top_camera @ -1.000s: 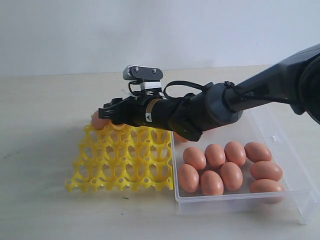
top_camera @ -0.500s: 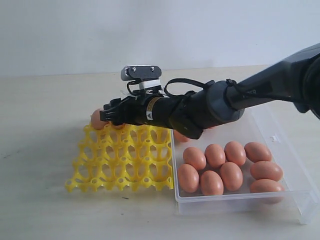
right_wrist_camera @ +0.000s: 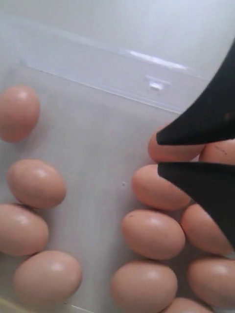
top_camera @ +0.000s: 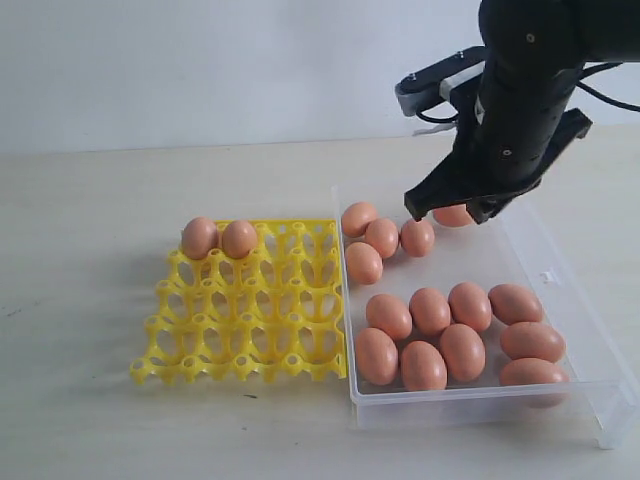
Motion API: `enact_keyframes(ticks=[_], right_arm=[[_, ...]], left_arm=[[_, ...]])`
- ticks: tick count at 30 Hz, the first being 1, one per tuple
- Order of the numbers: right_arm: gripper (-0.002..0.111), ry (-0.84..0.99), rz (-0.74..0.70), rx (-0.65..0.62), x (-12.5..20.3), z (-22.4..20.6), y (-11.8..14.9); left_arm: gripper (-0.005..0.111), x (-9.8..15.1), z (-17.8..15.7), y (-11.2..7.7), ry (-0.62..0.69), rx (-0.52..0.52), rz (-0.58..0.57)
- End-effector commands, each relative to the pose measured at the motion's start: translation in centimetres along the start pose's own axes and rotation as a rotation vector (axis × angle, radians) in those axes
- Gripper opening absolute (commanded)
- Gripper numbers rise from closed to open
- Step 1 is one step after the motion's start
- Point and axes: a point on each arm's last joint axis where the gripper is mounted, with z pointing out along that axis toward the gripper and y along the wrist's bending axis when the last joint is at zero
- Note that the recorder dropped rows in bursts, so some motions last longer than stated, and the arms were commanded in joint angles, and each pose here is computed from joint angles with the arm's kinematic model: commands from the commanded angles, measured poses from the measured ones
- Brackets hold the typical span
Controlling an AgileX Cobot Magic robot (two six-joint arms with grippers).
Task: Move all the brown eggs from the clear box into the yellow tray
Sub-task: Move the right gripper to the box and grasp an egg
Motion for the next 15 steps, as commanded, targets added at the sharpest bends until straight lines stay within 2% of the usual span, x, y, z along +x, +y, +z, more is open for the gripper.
enact_keyframes(ticks=[1, 3, 5, 11, 15], right_arm=[[0.044, 0.098, 0.082, -0.025, 0.6, 1.5, -0.9], [0.058, 0.149, 0.066, 0.011, 0.8, 2.3, -1.4], [0.063, 0.182, 0.000, 0.022, 1.0, 3.1, -1.3], [0.063, 0.275, -0.226, 0.014, 1.3, 5.4, -0.9], [0.063, 0.321, -0.255, 0.039, 1.5, 6.5, -0.9]], left_arm=[[0.000, -0.2, -0.1, 0.0, -0.016, -0.002, -0.003], [0.000, -0.2, -0.1, 0.0, -0.016, -0.002, -0.003], [0.000, -0.2, -0.1, 0.0, -0.016, -0.002, -0.003], [0.000, -0.2, -0.1, 0.0, -0.016, -0.002, -0.003], [0.000, -0.2, -0.1, 0.0, -0.016, -0.002, -0.003]])
